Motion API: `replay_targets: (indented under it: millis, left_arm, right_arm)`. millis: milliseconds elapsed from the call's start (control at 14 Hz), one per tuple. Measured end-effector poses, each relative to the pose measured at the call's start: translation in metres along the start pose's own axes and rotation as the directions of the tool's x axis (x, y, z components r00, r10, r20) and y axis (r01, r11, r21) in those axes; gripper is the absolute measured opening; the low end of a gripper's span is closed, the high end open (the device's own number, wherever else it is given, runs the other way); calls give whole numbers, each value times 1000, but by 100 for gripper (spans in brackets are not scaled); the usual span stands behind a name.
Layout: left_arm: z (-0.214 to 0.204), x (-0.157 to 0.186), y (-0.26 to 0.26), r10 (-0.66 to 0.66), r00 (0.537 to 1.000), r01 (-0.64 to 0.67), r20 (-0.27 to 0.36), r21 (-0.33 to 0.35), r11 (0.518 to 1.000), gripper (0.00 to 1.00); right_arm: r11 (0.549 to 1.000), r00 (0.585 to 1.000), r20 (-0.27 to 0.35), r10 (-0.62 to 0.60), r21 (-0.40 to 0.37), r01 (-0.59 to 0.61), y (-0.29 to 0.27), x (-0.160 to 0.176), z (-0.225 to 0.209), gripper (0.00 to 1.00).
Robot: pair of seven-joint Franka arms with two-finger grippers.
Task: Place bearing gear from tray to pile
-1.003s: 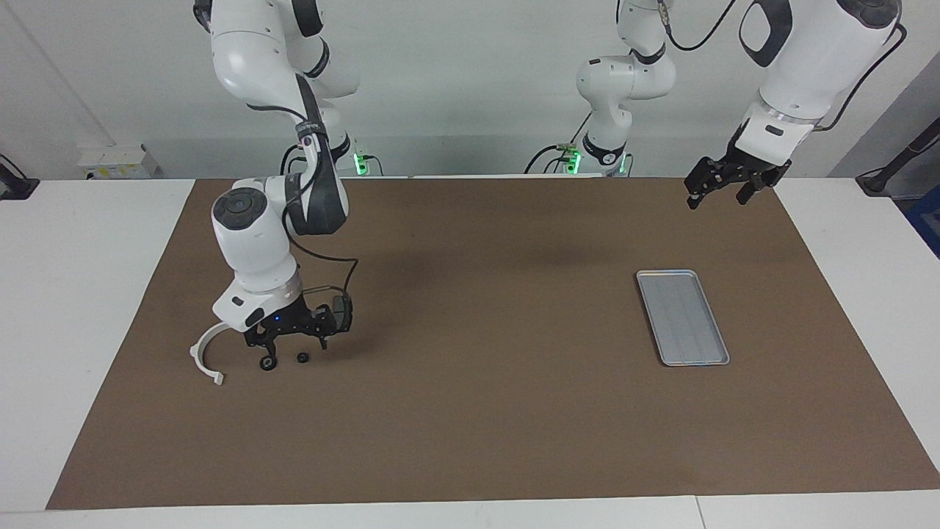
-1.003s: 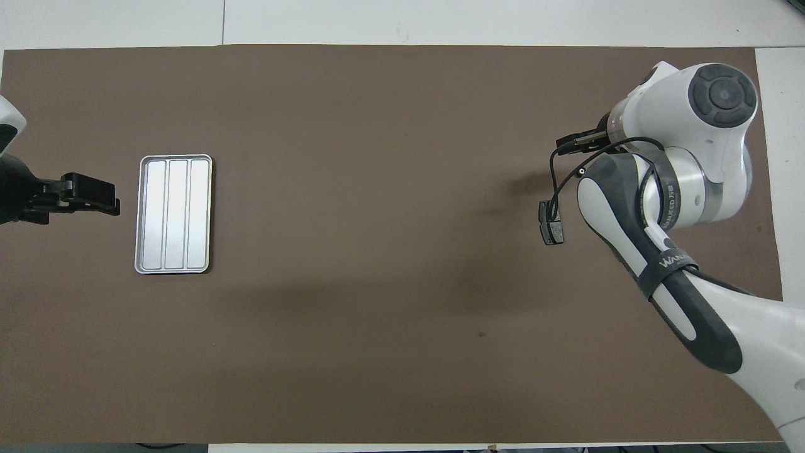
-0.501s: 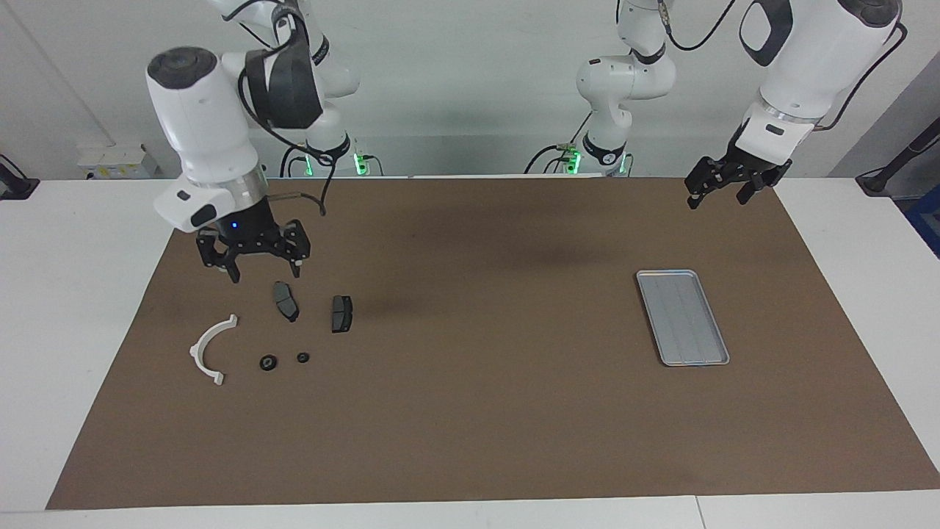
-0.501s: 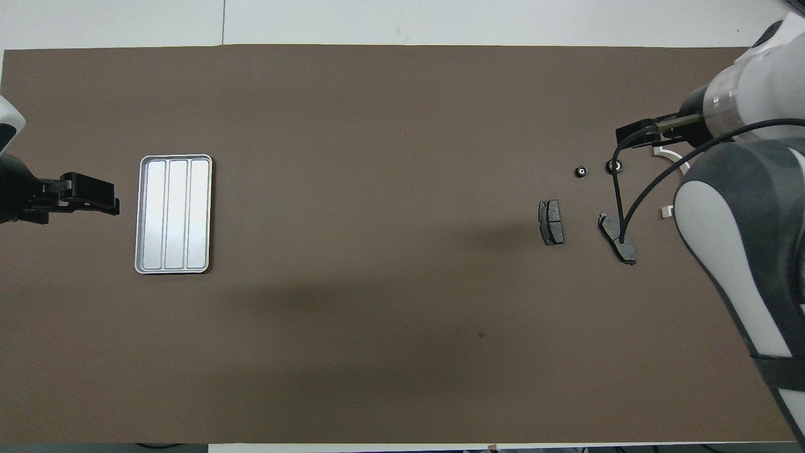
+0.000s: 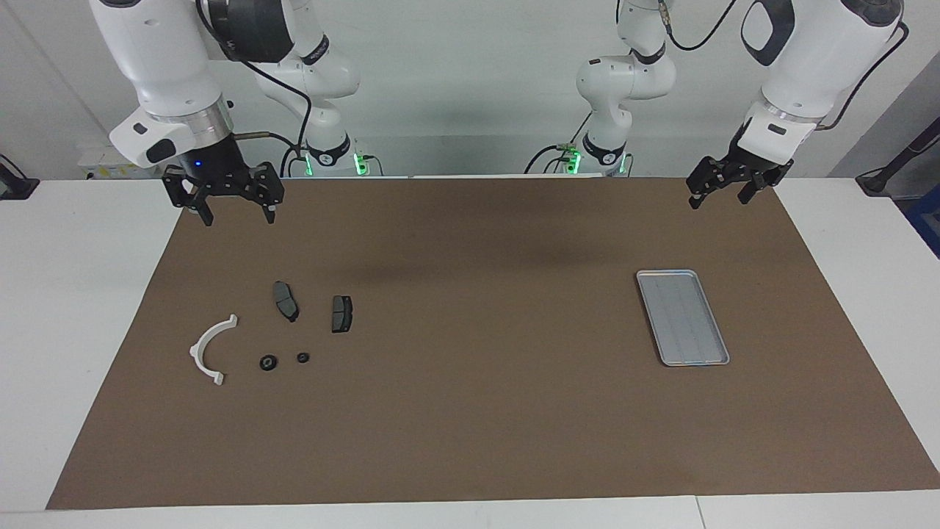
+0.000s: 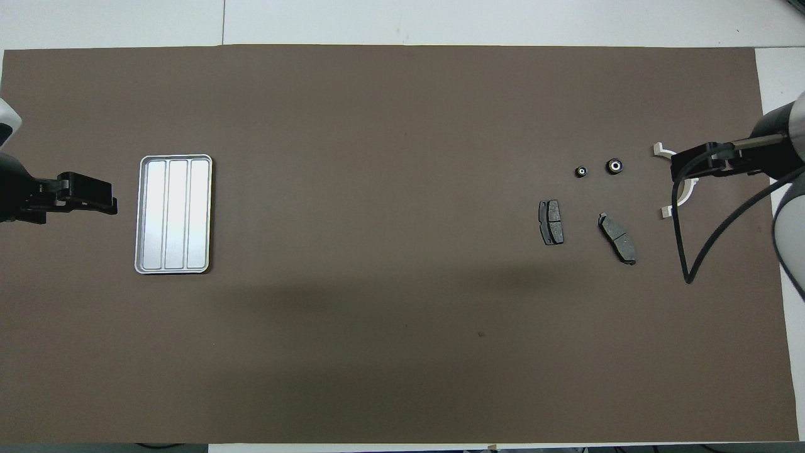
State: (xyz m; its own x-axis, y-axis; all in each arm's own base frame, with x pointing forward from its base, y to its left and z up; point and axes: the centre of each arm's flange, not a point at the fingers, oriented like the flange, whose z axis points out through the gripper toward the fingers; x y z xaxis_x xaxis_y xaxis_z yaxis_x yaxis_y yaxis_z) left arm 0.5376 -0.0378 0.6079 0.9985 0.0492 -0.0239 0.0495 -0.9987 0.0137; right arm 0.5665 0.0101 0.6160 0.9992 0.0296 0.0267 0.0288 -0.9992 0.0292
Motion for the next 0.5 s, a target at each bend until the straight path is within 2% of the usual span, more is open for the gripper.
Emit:
replay_targets:
  millis: [215,501]
  left_arm:
    - [0,0,-1,-2,1000,2,-1,0,1000,100]
    - [0,0,-2,-3,1000,3,-2,0,1000,100]
  right_arm:
    - [998,999,8,35,45,-36,34,-9,15,100]
    - [998,999,-5,54,46,-54,46,-18,17,100]
